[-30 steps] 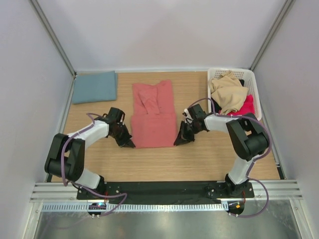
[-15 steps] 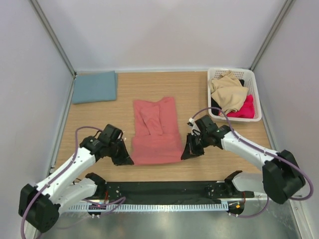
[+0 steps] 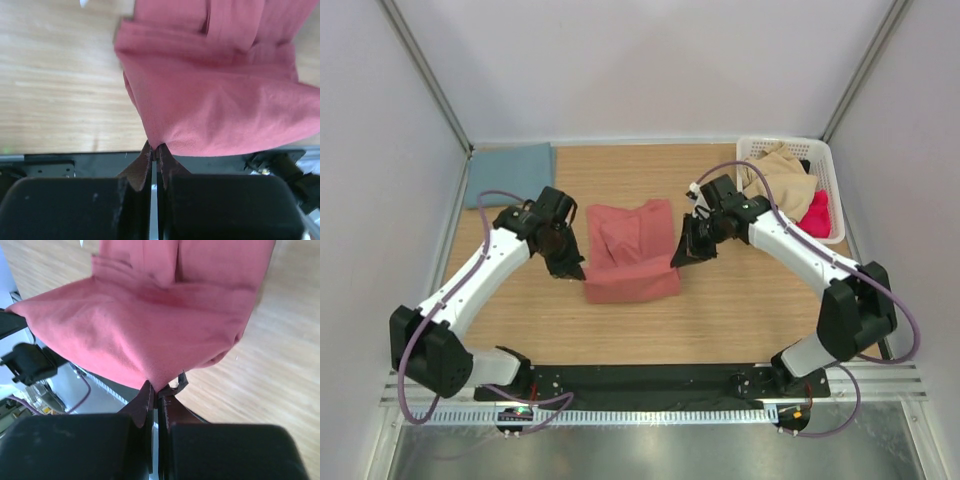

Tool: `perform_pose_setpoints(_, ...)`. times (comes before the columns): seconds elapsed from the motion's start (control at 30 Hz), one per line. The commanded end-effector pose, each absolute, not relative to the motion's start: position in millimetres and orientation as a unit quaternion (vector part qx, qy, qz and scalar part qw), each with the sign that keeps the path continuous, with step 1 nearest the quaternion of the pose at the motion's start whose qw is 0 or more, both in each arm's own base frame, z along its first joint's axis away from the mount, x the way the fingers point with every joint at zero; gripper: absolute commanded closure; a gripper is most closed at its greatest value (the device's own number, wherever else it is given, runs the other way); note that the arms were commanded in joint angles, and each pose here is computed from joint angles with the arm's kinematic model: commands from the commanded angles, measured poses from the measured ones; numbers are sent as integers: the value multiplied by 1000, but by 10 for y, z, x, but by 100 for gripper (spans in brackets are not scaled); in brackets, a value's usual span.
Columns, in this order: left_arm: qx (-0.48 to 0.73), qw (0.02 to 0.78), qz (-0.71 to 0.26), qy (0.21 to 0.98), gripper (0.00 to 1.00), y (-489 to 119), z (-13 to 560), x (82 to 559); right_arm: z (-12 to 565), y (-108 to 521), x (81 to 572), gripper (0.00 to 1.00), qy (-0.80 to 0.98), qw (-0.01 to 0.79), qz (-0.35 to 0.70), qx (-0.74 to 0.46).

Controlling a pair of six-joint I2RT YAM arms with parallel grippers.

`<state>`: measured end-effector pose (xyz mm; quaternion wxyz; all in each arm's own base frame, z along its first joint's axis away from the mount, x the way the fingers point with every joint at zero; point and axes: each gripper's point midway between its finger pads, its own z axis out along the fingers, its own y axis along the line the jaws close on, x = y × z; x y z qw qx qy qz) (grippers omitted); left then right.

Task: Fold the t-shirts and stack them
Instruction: Fold the tshirt

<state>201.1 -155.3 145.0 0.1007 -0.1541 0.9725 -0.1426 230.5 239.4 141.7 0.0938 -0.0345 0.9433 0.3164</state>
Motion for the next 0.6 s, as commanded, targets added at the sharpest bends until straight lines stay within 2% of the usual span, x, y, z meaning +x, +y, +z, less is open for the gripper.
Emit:
perform_pose_setpoints(0.0,-142,145,-126,971,100,-1417,1620,2391,1509,2390,2644,99,942,113,314,-38)
perform_pose_setpoints(0.3,-131,164,-120,970,100,-1390,1725,3276,1645,2446,3400,99,936,126,328,-34)
perform_pose_setpoints(0.57,-129,170,-131,968,100,-1481,1731,3717,1581,2495,3778,99,934,116,338,-19)
